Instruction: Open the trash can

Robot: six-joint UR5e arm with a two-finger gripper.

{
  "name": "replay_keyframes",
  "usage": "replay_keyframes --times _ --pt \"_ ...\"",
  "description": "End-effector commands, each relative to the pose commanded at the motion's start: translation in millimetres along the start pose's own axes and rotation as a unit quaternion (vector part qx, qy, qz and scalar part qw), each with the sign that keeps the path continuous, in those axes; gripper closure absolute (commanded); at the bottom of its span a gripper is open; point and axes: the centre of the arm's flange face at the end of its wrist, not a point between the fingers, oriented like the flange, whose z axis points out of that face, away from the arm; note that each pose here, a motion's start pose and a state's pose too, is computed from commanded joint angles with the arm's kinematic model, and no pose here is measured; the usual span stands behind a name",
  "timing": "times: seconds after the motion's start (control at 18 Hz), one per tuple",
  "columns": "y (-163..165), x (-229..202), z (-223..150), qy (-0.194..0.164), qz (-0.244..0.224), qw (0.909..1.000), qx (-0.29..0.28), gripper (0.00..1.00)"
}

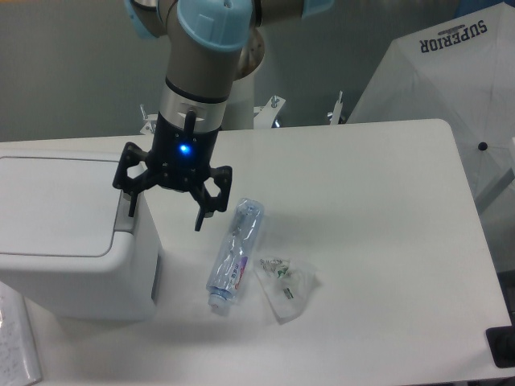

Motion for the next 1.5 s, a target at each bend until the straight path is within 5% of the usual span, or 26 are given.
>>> replay_keyframes --times 0.67,1.0,1.17,1.5 --pt "11 -3 13 0.001 -0.008 0.9999 -0.015 0.00" --pt "-11 -5 -14 0.023 -0.014 0.9993 0.024 0.00" --pt "-27 -29 -46 0.006 -0.021 0.9981 0.057 0.00" --pt "-37 -91 -51 -0.024 -0.004 0.9974 0.067 0.00"
